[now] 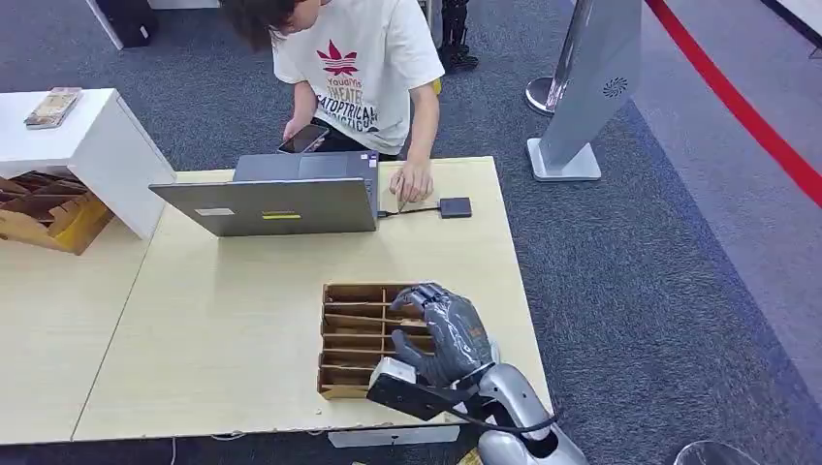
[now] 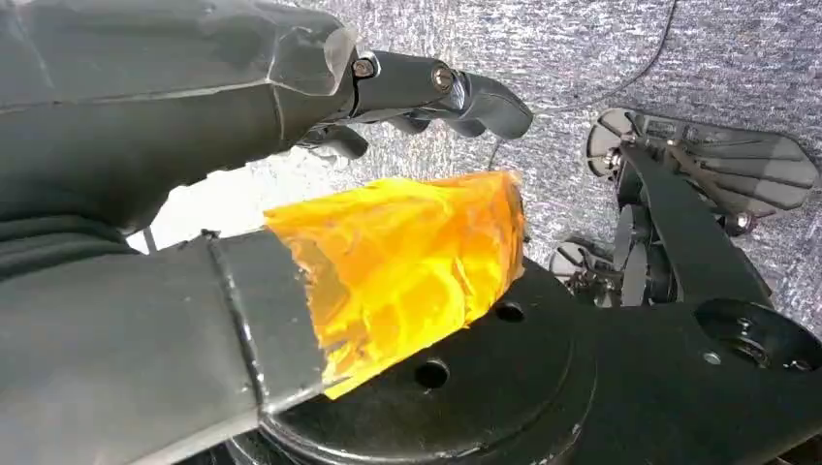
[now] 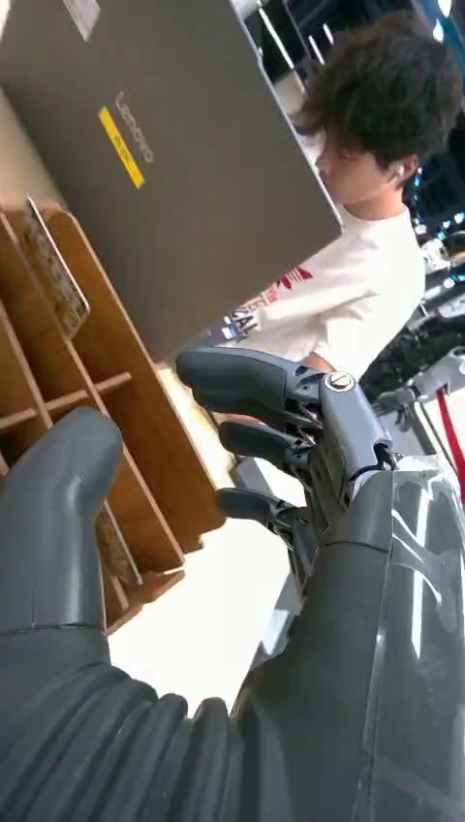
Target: Pass the card to the sensor for recognition and then transmit it.
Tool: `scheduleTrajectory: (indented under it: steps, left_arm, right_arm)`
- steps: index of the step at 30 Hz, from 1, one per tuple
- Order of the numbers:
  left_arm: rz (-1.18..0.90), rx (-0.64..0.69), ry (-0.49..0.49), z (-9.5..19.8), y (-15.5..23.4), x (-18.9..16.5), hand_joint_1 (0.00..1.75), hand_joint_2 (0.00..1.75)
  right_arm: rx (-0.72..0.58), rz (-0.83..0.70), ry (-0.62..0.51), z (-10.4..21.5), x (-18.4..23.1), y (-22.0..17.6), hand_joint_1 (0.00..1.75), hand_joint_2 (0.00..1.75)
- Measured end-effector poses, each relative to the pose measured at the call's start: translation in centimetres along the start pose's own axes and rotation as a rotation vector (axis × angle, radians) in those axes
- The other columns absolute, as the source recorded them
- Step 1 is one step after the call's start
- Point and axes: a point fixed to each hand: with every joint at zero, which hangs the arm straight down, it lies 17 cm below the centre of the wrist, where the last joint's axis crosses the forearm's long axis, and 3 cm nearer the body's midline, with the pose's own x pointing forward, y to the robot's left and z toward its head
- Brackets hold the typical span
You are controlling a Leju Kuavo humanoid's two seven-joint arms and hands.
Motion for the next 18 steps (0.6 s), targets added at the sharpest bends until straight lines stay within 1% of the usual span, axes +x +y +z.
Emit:
scheduleTrajectory:
  steps: [1,7,8,9,10,12,13,14,16,18]
  left_arm:
    - [0.0,0.0,0.0,0.0,0.0,0.0,0.0,0.0]
    - [0.0,0.0,0.001,0.0,0.0,0.0,0.0,0.0]
    - [0.0,0.0,0.001,0.0,0.0,0.0,0.0,0.0]
    - [0.0,0.001,0.001,0.0,0.0,0.0,0.0,0.0]
    - [0.0,0.001,0.001,0.0,0.0,0.0,0.0,0.0]
    - [0.0,0.0,0.001,0.0,0.0,0.0,0.0,0.0]
    - [0.0,0.0,0.001,0.0,0.0,0.0,0.0,0.0]
    - [0.0,0.0,0.001,0.0,0.0,0.0,0.0,0.0]
    - [0.0,0.0,0.001,0.0,0.0,0.0,0.0,0.0]
    - [0.0,0.0,0.001,0.0,0.0,0.0,0.0,0.0]
  right_arm:
    - [-0.003,0.003,0.006,0.0,-0.2,-0.1,0.84,1.75]
    - [-0.011,0.03,0.043,-0.1,-1.8,-0.4,0.89,1.75]
    - [-0.013,0.032,0.049,-0.1,-2.0,-0.5,0.87,1.75]
    - [-0.015,0.035,0.057,-0.1,-2.3,-0.6,0.89,1.75]
    - [-0.017,0.037,0.061,0.0,-2.5,-0.7,0.96,1.75]
    - [-0.02,0.04,0.067,0.0,-2.7,-0.7,0.94,1.75]
    - [-0.023,0.04,0.069,0.1,-2.8,-0.8,0.98,1.75]
    - [-0.029,0.04,0.07,0.1,-2.8,-0.9,0.94,1.75]
    - [-0.04,0.038,0.071,0.1,-2.8,-1.3,0.96,1.75]
    - [-0.054,0.034,0.059,0.0,-2.4,-1.8,0.94,1.75]
